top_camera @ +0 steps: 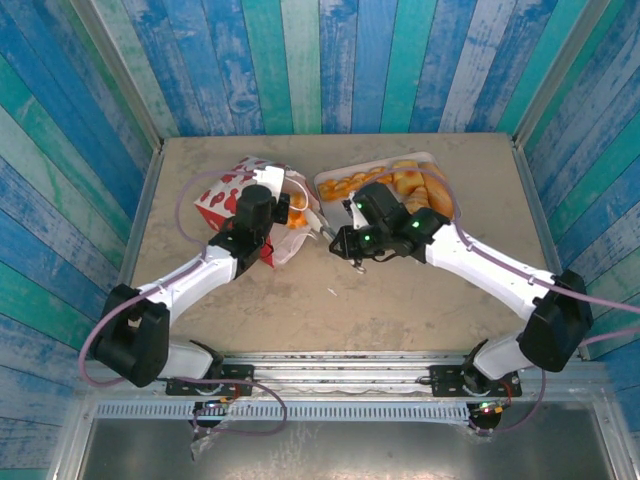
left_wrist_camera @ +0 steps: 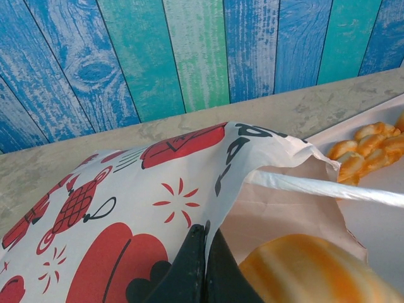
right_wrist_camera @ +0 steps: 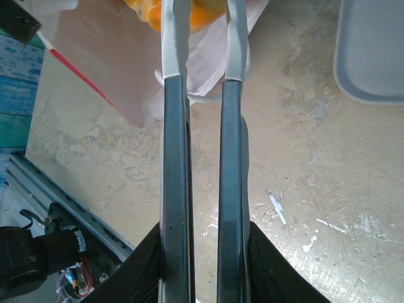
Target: Take the fake bread out of the paper bag
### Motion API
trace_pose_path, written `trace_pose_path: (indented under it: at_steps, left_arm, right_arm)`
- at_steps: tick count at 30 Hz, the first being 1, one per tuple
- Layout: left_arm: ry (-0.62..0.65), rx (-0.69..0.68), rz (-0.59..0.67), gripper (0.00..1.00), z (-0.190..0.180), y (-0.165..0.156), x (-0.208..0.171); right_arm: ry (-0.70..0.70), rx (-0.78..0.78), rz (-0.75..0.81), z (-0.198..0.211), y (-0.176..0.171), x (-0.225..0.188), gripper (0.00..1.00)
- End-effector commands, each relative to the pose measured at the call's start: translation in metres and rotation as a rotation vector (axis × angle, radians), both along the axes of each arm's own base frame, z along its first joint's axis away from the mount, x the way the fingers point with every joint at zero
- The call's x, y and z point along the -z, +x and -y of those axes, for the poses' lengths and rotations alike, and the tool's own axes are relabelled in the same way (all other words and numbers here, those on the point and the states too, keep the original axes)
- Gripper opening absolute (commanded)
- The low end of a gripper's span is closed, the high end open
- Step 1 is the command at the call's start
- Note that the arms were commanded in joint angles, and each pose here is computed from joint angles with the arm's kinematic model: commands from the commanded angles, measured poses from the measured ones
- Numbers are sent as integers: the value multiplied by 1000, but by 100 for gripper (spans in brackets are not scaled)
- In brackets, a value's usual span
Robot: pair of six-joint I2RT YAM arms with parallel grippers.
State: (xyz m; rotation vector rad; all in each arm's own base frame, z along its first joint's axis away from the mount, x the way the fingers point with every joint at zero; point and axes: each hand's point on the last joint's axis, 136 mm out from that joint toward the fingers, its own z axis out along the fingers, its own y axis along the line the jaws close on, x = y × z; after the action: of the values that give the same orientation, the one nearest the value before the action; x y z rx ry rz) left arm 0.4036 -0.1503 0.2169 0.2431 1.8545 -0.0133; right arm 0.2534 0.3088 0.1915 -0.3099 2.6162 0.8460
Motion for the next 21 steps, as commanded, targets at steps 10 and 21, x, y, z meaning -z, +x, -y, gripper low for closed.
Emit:
trace_pose_path:
  at_steps: [10,21]
  left_arm:
    - [-4,-52,20,0,-4,10,-4]
    - [-17,-40,52,0,-5,4,-8]
  right_arm:
    - [16,122,21,52,-8,-23,1]
    - [29,290,-54,131,-6,-19,1]
